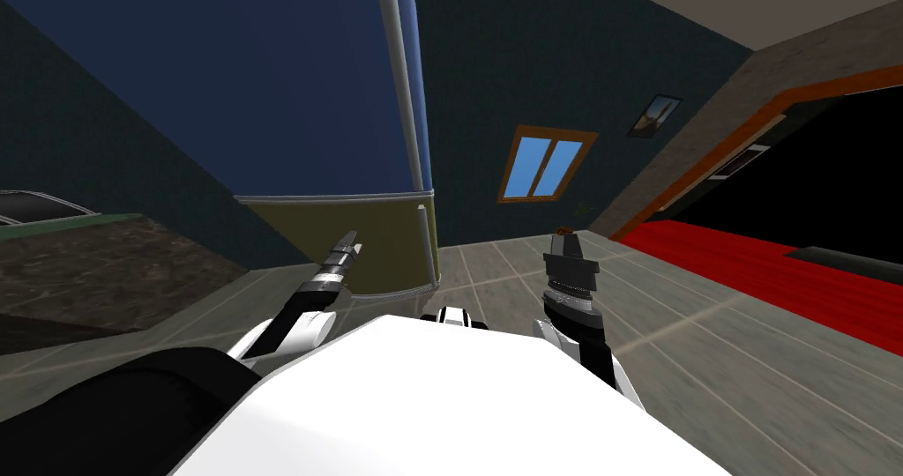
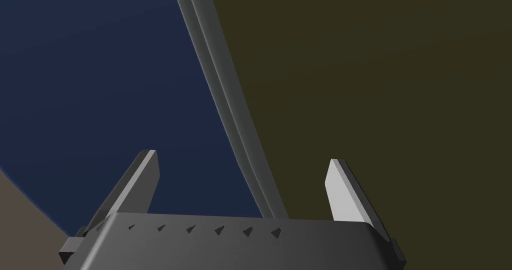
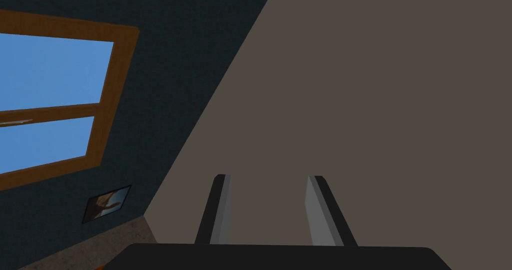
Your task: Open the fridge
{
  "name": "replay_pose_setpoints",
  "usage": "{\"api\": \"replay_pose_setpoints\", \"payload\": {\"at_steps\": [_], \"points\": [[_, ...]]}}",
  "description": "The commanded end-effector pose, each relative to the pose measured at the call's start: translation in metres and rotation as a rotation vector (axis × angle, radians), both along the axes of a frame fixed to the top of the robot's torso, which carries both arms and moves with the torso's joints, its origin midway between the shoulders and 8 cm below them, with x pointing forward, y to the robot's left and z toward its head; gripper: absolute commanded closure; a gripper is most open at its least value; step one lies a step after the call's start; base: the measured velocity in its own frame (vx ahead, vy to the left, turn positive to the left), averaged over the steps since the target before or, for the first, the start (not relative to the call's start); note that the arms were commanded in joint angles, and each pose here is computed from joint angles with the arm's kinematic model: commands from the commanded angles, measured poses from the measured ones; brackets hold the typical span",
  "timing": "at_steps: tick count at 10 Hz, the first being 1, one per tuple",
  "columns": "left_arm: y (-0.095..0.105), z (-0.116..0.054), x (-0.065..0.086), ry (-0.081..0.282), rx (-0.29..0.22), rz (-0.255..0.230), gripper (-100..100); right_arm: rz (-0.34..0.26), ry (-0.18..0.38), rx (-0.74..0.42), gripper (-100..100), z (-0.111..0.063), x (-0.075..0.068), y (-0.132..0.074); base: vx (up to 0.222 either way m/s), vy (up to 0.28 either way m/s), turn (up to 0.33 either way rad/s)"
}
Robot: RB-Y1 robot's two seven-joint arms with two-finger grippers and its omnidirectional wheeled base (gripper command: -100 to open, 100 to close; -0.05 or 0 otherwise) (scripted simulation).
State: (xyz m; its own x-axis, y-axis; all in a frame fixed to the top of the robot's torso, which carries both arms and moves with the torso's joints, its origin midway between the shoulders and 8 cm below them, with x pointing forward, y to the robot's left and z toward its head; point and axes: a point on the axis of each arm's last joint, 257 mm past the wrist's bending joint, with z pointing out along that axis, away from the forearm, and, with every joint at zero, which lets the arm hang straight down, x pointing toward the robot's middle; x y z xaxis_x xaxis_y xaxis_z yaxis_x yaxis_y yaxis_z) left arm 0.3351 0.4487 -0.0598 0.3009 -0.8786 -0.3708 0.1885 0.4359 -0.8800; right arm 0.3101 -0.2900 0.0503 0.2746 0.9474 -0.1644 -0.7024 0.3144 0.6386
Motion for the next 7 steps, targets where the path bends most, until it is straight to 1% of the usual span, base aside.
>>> {"api": "replay_pose_setpoints", "payload": {"at_steps": [1, 4, 5, 7], "points": [[0.026, -0.005, -0.018, 0.045, 0.026, 0.047, -100, 0.000, 0.000, 0.000, 0, 0.000, 0.000, 0.000, 0.027, -0.068, -0.113], [0.072, -0.007, -0.039, 0.127, 0.071, 0.127, -100, 0.000, 0.000, 0.000, 0, 0.000, 0.000, 0.000, 0.038, -0.129, -0.199], [0.075, -0.004, -0.040, 0.124, 0.077, 0.133, -100, 0.000, 0.000, 0.000, 0, 0.000, 0.000, 0.000, 0.038, -0.121, -0.056], [0.105, -0.001, -0.054, 0.178, 0.109, 0.183, -100, 0.000, 0.000, 0.000, 0, 0.000, 0.000, 0.000, 0.015, -0.103, -0.167]]}}
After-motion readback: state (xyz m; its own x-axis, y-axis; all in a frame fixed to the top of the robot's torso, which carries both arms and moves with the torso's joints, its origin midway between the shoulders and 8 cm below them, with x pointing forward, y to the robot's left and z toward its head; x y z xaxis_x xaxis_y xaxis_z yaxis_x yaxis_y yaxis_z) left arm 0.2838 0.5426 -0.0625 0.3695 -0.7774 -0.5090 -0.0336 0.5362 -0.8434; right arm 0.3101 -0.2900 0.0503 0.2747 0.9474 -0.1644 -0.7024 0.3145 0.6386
